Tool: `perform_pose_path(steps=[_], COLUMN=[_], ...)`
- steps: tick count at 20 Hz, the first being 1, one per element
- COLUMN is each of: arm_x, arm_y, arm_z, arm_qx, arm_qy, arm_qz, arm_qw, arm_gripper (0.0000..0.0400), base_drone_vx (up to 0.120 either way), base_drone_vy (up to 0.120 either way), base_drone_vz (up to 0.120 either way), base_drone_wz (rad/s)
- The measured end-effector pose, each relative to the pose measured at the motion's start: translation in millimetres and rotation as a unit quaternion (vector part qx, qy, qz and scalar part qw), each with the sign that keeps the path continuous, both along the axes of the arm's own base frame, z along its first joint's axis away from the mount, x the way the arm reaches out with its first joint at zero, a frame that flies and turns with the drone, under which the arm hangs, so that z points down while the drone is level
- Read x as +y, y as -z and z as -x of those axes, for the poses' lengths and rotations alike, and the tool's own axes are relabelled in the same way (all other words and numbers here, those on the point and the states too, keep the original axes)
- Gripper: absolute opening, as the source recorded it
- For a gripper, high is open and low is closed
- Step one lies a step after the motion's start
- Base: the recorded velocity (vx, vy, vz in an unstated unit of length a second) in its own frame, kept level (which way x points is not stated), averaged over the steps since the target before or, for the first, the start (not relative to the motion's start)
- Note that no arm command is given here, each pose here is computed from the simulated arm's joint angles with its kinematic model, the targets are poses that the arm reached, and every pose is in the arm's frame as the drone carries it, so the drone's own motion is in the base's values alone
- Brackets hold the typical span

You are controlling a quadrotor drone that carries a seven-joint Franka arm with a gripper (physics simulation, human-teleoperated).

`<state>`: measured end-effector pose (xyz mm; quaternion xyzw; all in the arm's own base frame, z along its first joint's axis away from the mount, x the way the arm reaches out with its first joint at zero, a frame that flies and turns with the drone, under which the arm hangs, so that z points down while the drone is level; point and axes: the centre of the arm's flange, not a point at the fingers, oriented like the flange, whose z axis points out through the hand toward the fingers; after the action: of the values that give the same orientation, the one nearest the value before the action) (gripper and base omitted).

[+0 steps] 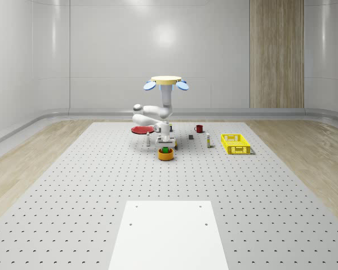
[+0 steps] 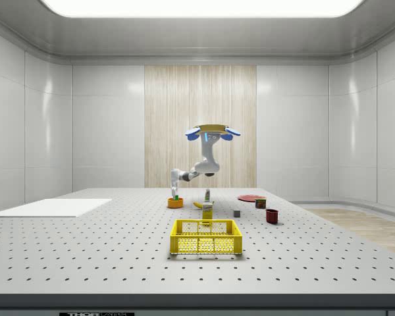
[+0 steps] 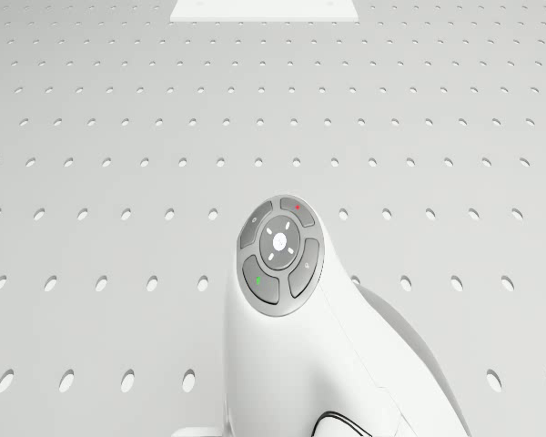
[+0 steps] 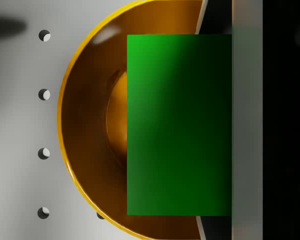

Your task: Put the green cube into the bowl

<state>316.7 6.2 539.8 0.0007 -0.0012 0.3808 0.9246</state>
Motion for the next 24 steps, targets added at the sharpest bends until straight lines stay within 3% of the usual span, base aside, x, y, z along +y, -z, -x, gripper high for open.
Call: perform_pose_path(steps=[6,10,15,24], arm_x=[0.0,-0.1,-0.1,-0.2], arm_y=[-26.4,-34.0,-23.4,3.0], arm_z=[0.0,0.0,-0.1,-0.1], arm_qx=[0.0000,0.0000,0.0000,0.0001], arm_qy=[0.000,-0.001,-0.002,-0.002], arm_qz=[0.000,0.000,0.000,0.000], arm_qw=[1.000,1.000,1.000,1.000], arm_gripper=[0.0250,0.0340,0.0383,0.0398], base_drone_vx=[0.000,0.000,0.000,0.000], base_drone_vy=[0.000,0.000,0.000,0.000], base_drone_vz=[0.000,0.000,0.000,0.000], base_drone_wz=[0.000,0.000,0.000,0.000])
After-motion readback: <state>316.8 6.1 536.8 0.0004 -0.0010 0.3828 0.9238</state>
